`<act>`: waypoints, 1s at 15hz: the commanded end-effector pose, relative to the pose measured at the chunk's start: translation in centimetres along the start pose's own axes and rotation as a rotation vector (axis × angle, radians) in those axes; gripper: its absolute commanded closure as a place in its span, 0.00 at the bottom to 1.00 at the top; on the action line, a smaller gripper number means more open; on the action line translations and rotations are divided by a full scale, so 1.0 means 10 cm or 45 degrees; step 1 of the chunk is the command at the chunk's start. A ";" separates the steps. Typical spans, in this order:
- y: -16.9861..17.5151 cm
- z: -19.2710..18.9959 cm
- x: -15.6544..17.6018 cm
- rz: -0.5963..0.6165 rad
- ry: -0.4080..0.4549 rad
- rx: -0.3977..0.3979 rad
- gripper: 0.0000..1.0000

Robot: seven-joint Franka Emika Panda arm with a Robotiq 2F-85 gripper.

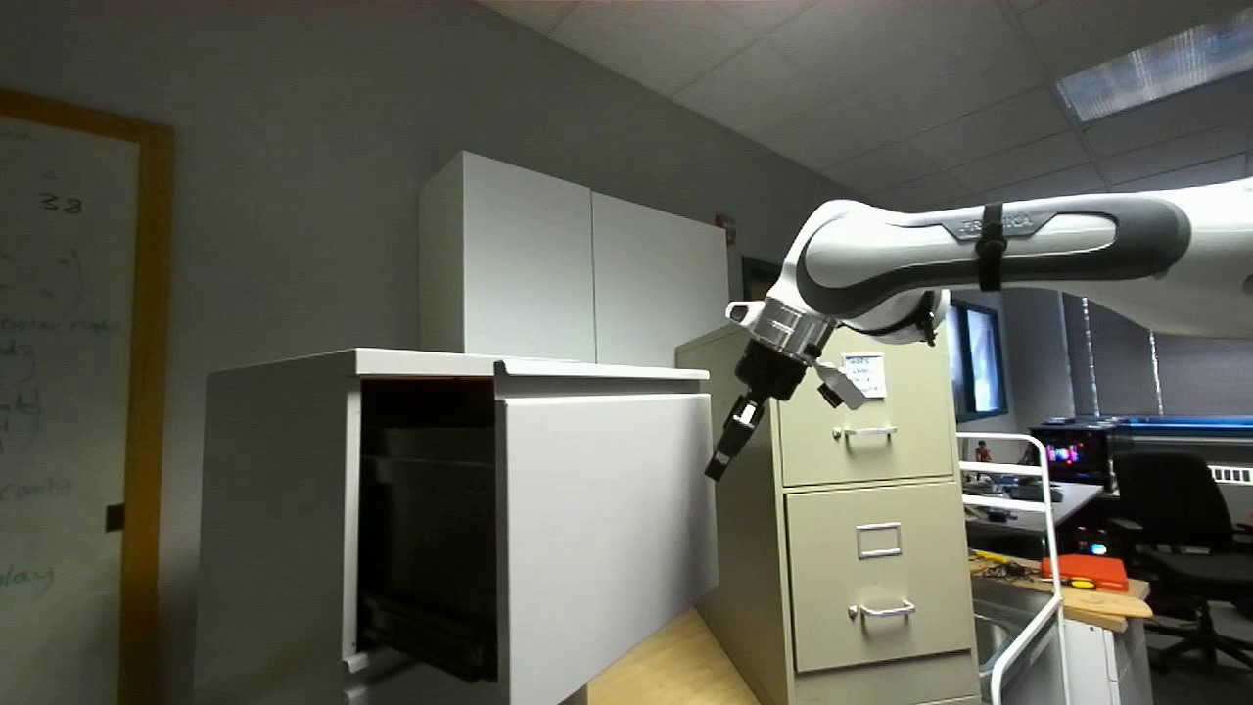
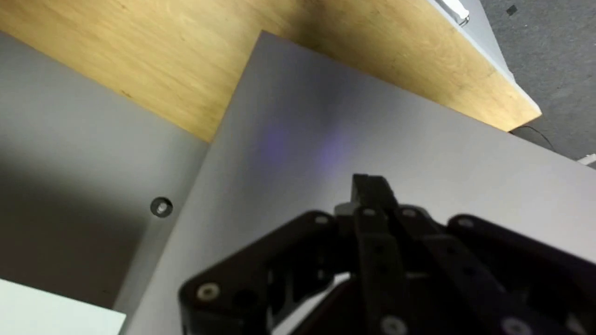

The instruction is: Close the upper drawer

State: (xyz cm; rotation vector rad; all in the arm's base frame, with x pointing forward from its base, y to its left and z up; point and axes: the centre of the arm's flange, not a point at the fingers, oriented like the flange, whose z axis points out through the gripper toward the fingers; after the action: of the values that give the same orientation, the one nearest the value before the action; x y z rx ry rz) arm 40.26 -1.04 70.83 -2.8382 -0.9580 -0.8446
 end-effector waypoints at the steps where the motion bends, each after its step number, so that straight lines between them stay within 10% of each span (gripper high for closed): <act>1: -0.09 -0.12 0.29 -0.109 0.104 0.066 0.96; 15: -0.13 0.54 1.82 -0.215 0.144 0.178 0.96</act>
State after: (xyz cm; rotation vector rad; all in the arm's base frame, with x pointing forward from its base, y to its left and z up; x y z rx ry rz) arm 48.88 8.15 73.43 -2.6189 -1.1763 -0.8855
